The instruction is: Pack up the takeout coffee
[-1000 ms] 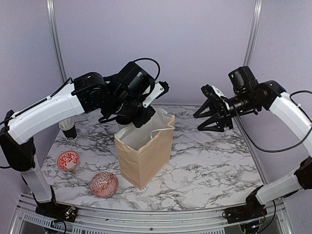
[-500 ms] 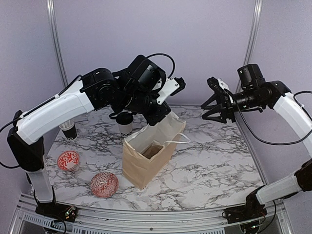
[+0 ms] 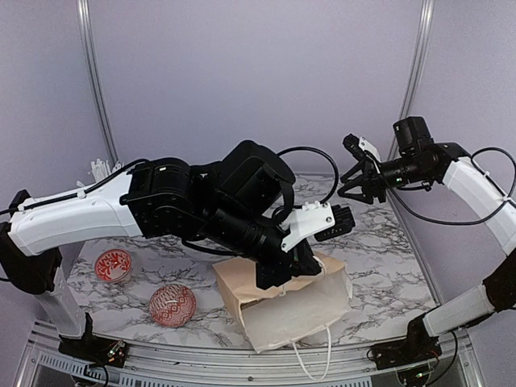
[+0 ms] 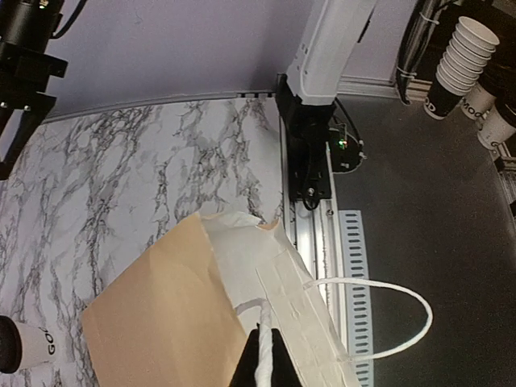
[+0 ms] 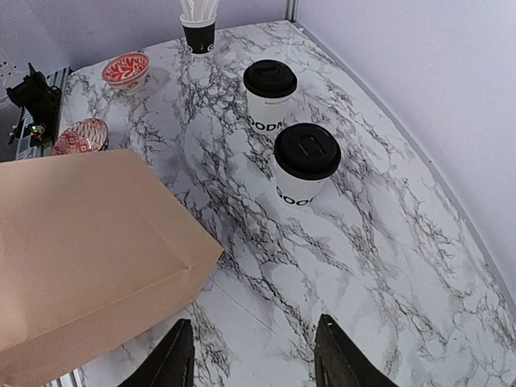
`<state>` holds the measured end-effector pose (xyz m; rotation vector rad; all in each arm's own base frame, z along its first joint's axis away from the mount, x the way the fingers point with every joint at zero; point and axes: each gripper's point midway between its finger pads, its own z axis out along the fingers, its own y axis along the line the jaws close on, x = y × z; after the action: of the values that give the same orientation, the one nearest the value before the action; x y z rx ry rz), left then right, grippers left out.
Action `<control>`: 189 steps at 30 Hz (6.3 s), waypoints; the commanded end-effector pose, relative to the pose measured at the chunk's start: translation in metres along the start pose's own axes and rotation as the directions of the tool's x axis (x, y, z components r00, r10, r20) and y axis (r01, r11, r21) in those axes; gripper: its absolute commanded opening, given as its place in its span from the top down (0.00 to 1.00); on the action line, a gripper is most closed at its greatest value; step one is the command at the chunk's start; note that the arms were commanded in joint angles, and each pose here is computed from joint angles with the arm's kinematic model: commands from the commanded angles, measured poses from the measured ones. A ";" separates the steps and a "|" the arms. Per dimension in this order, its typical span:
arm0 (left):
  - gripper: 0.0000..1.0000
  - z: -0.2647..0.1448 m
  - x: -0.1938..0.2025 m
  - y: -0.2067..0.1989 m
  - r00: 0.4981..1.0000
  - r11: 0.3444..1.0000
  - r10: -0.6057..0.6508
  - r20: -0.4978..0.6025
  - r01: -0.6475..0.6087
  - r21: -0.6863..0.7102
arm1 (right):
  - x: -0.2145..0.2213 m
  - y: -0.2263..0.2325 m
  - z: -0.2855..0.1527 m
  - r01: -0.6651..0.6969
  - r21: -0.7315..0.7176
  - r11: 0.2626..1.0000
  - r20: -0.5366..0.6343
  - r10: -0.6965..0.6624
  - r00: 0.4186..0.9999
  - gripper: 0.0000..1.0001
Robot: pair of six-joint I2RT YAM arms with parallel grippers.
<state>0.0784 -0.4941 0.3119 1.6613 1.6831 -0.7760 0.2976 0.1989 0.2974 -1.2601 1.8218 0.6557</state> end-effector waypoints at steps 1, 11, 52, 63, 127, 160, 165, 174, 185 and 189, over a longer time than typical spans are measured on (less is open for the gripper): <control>1.00 -0.016 0.000 -0.032 0.999 0.990 -0.021 0.038 0.015 0.140 | -0.007 -0.005 0.000 0.003 0.012 1.000 0.033 -0.003 0.999 0.51; 1.00 -0.032 -0.012 -0.009 0.997 0.999 0.050 0.066 -0.050 -0.008 | -0.009 0.000 0.000 0.008 -0.015 1.000 0.052 -0.007 0.999 0.51; 1.00 -0.062 0.015 0.219 0.970 0.895 -0.218 0.110 0.244 -0.374 | -0.104 0.179 0.064 0.468 -0.344 0.814 0.150 -0.445 0.883 0.85; 1.00 -0.133 -0.061 0.223 0.936 0.863 -0.140 0.324 0.276 -0.423 | -0.175 0.153 0.018 0.545 -0.118 0.830 0.227 -0.512 0.829 1.00; 0.12 -0.085 0.264 0.402 0.606 0.329 -0.793 0.055 0.503 -0.799 | -0.028 0.005 -0.017 0.069 0.096 0.993 0.078 -0.077 0.994 0.26; 0.24 -0.061 0.296 0.406 0.530 0.313 -0.847 0.034 0.550 -0.774 | -0.021 0.010 -0.015 0.075 0.079 0.994 0.075 -0.081 0.994 0.27; 0.31 -0.065 0.294 0.402 0.525 0.313 -0.851 0.031 0.554 -0.771 | -0.020 0.011 -0.014 0.075 0.079 0.994 0.075 -0.081 0.994 0.27; 0.34 -0.102 0.264 0.382 0.559 0.321 -0.827 0.063 0.561 -0.763 | -0.021 0.012 -0.014 0.077 0.072 0.994 0.080 -0.082 0.993 0.27; 0.34 -0.128 0.234 0.309 0.610 0.428 -0.792 0.020 0.578 -0.695 | -0.040 0.038 -0.017 0.213 -0.027 0.977 0.144 -0.207 0.968 0.27; 0.34 -0.125 0.224 0.281 0.626 0.471 -0.780 -0.001 0.586 -0.660 | -0.070 0.020 -0.007 0.204 -0.008 0.979 0.141 -0.201 0.969 0.31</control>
<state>0.3865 -0.2400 0.2255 0.5034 2.5198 -0.1621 0.2752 0.2199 0.3261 -1.3529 1.6200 0.6470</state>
